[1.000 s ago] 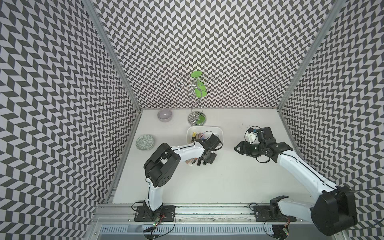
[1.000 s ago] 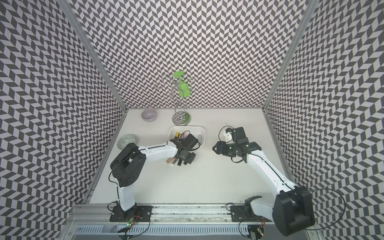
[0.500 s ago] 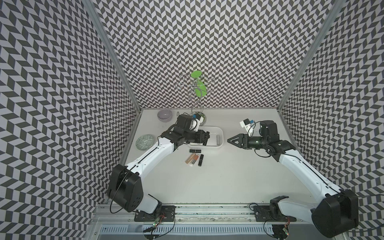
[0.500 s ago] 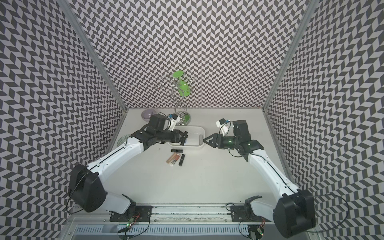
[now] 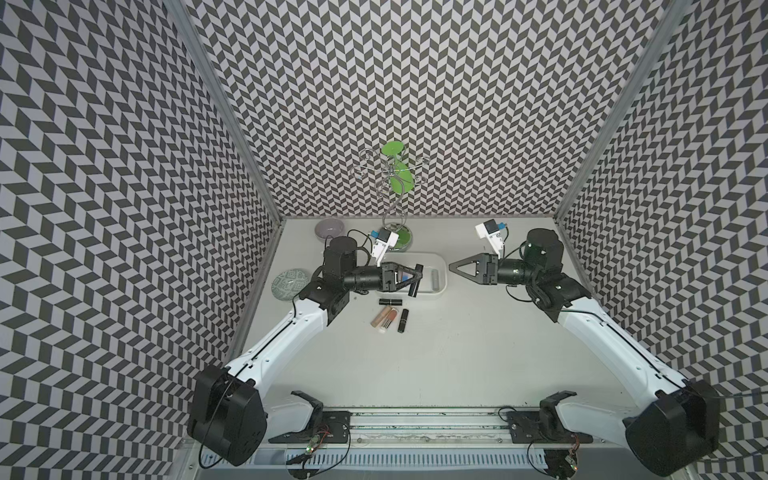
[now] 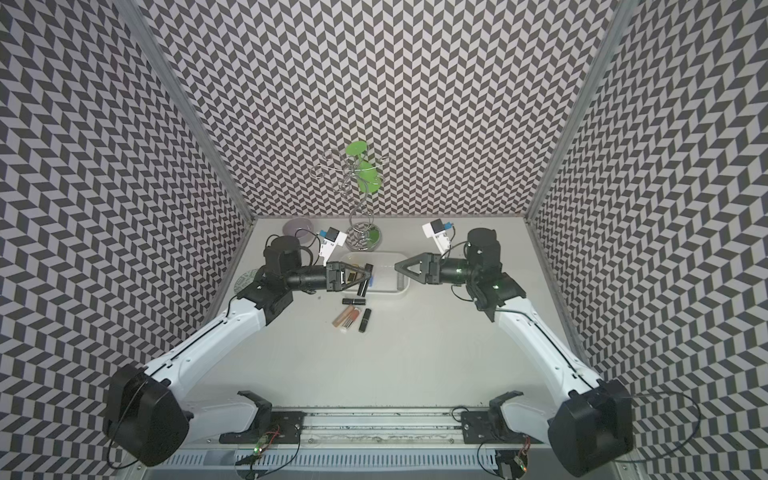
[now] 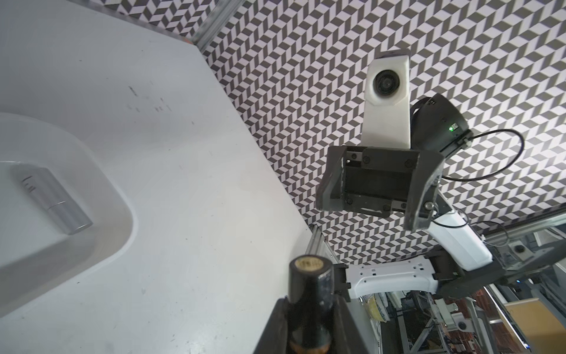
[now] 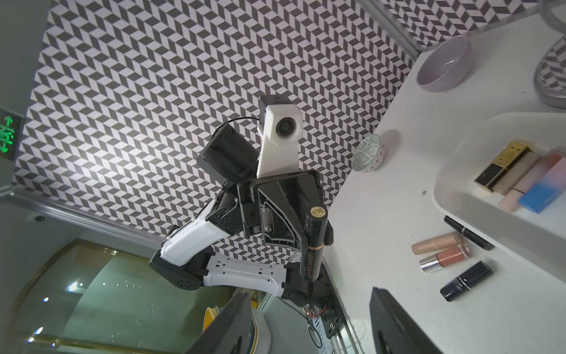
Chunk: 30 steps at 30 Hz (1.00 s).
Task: Put the lipstick into the storage box
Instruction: Pick up the lipstick at the center of the board.
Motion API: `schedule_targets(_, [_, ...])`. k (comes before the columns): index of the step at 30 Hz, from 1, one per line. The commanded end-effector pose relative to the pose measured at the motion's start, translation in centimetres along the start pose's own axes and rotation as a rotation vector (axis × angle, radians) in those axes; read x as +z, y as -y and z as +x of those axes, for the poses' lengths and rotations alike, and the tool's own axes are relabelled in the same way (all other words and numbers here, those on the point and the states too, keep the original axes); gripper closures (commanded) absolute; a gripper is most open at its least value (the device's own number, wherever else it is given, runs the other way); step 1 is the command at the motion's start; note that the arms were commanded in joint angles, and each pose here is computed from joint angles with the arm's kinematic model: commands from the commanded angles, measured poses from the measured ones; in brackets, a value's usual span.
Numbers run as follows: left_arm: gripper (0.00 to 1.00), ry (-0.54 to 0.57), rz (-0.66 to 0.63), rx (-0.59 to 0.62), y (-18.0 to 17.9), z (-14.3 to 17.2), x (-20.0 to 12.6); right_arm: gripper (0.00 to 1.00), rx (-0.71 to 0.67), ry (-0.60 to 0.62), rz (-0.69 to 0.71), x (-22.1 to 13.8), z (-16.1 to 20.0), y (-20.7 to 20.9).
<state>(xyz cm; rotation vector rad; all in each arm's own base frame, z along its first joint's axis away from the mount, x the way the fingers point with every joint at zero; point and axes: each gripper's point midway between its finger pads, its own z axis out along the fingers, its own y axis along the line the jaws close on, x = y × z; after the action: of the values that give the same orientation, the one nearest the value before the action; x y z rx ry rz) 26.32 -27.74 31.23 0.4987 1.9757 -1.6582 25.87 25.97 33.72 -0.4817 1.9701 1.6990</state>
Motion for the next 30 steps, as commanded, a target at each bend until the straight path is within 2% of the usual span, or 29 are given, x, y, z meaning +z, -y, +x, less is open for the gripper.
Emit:
schedule_targets(1, [0.78,0.017,0.085,0.022,2.0,-0.6,-0.5,0.35,-0.066,-0.049,-0.094,1.5,0.9,-3.0])
schedule_targets(5, [0.79,0.033,0.128,0.024,2.9,-1.5,-0.5,0.35,-0.066,-0.104,-0.132,3.1,2.9,-4.3])
schedule_targets(16, [0.80,0.042,0.142,0.014,3.3,-1.7,-0.5,0.38,-0.049,-0.129,-0.131,5.4,4.1,-4.3])
schedule_targets(23, [0.80,0.050,0.136,0.012,3.3,-1.6,-0.6,0.41,-0.055,-0.134,-0.129,6.5,4.0,-4.2])
schedule_targets(30, [0.80,0.058,0.125,0.011,3.0,-1.6,-0.6,0.50,-0.071,-0.089,-0.120,6.8,2.6,-4.3])
